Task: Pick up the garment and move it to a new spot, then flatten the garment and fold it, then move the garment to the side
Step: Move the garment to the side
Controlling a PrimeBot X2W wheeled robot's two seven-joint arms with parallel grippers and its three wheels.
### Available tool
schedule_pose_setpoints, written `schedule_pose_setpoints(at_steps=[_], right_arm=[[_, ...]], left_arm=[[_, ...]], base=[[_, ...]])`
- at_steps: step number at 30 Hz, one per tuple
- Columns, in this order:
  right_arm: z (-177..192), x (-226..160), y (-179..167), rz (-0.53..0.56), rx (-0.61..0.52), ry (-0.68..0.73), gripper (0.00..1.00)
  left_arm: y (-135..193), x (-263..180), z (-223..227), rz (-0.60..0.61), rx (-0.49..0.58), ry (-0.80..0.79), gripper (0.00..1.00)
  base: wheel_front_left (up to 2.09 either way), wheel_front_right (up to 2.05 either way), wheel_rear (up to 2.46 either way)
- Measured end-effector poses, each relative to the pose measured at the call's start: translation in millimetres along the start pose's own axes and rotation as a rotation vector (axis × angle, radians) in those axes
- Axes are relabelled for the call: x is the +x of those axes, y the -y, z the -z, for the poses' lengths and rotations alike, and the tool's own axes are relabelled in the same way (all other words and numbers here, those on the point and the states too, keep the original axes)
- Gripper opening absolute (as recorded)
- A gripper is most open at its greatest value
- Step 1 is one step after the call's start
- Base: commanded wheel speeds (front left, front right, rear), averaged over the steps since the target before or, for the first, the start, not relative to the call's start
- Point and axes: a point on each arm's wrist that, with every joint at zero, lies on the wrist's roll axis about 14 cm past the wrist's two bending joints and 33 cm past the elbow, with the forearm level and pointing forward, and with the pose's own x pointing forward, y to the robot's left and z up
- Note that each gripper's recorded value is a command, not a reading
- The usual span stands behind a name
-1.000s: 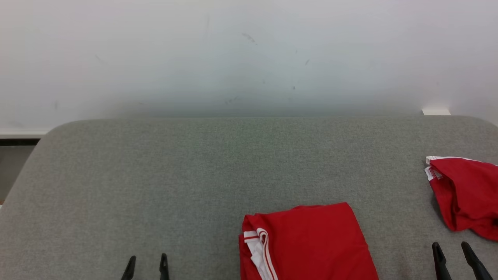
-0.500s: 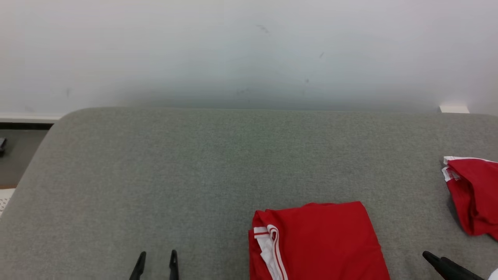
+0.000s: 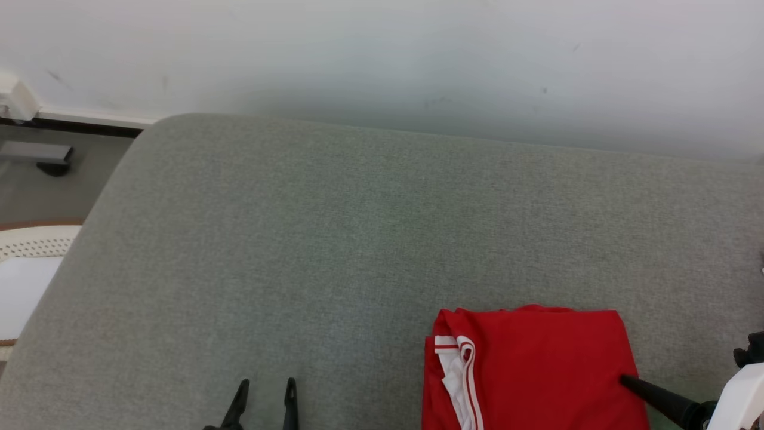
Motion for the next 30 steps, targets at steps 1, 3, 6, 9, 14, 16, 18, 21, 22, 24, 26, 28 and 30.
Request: schedule_pose_setpoints(at_steps=[1,3,6,9,14,16,18,21,22,24,26,28,30], right_arm=[[4,5,-1,-0.005,0.004,-0.02,1.0],[13,13,-1,-0.006,0.009,-0.065,1.0],[21,24,-8,-0.021,-0.008,-0.121,1.0],[29,34,-21,-0.06,-0.019,-0.158,1.0],[30,39,-40,-0.114,-0.04,-0.15,0.0],[27,36,-39,-0.109,-0.05,-0.139,0.0],[20,33,-36,-0.096,-0.07,-0.117,0.0],[3,23,-32,-0.072,-0.114,-0.057,0.0],[-4,18,-29,-0.055,-0.134,-0.031,0.0],[-21,8,-20,-0.003,-0.19,0.022,0.0],[-41,-5,-8,0.06,-0.246,0.079,0.0],[-62,-20,6,0.138,-0.315,0.133,0.0],[-85,-37,20,0.221,-0.377,0.186,0.0]], left_arm=[[-3,0,1,-0.01,0.001,-0.003,1.0],[-7,-2,4,-0.027,0.003,-0.013,1.0],[-11,-2,5,-0.044,0.003,-0.019,1.0],[-13,-2,5,-0.053,0.001,-0.02,1.0],[-12,-1,4,-0.055,-0.002,-0.017,1.0],[-11,0,3,-0.056,-0.003,-0.015,1.0],[-8,2,3,-0.047,-0.004,-0.013,1.0],[-1,6,0,-0.028,-0.007,-0.005,1.0],[1,7,0,-0.02,-0.007,-0.005,1.0],[8,11,-1,0.0,-0.007,-0.004,1.0],[18,16,-1,0.033,-0.007,-0.003,1.0],[30,21,-1,0.07,-0.006,-0.003,1.0],[43,28,-3,0.109,0.001,0.005,1.0]], base=[[0.0,0.0,0.0],[0.0,0.0,0.0],[0.0,0.0,0.0],[0.0,0.0,0.0],[0.0,0.0,0.0],[0.0,0.0,0.0],[0.0,0.0,0.0],[0.0,0.0,0.0],[0.0,0.0,0.0],[0.0,0.0,0.0],[0.0,0.0,0.0],[0.0,0.0,0.0],[0.0,0.0,0.0]])
